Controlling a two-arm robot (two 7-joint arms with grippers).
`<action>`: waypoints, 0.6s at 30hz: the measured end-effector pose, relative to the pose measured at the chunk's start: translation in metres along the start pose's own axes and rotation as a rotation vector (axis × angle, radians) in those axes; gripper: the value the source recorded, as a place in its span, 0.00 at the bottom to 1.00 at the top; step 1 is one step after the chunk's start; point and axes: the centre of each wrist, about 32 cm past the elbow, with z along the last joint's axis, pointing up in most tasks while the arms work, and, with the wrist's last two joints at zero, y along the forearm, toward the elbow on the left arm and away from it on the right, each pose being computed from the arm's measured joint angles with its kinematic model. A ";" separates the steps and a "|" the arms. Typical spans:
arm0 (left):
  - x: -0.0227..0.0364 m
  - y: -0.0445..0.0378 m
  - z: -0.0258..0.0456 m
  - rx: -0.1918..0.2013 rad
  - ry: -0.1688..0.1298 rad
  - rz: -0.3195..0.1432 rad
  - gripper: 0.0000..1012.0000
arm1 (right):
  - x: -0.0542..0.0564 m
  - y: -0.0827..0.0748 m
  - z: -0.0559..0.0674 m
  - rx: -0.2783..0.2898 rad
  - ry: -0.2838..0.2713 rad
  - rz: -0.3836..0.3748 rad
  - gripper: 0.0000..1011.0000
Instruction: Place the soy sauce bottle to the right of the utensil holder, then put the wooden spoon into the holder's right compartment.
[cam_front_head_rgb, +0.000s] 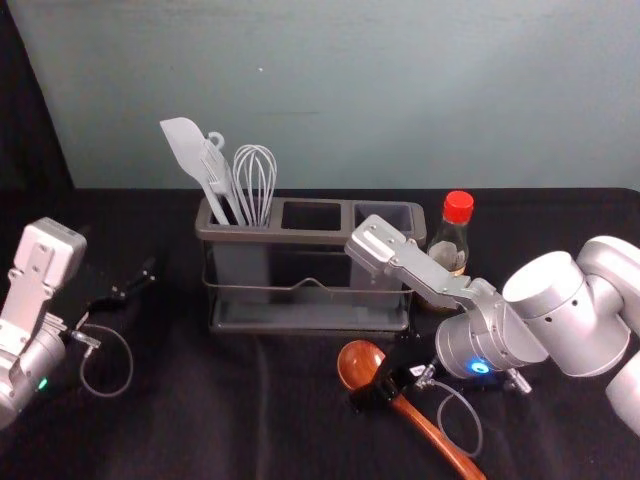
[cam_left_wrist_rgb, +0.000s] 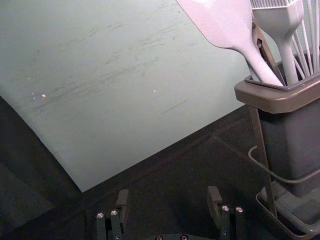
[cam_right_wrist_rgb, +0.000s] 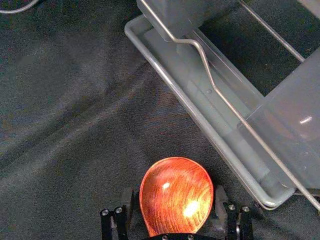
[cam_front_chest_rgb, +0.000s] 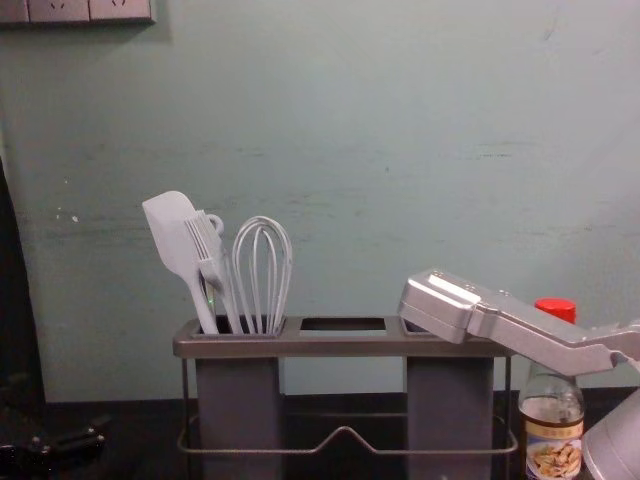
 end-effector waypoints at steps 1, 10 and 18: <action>0.0000 0.0000 0.0000 0.000 0.000 0.000 1.00 | 0.000 0.000 0.000 0.000 0.000 -0.001 0.99; 0.0000 0.0000 0.0000 0.000 0.000 0.000 1.00 | 0.000 0.000 0.000 0.000 0.000 -0.002 0.83; 0.0000 0.0000 0.0000 0.000 0.000 0.000 1.00 | 0.000 0.000 0.000 0.000 0.000 -0.001 0.83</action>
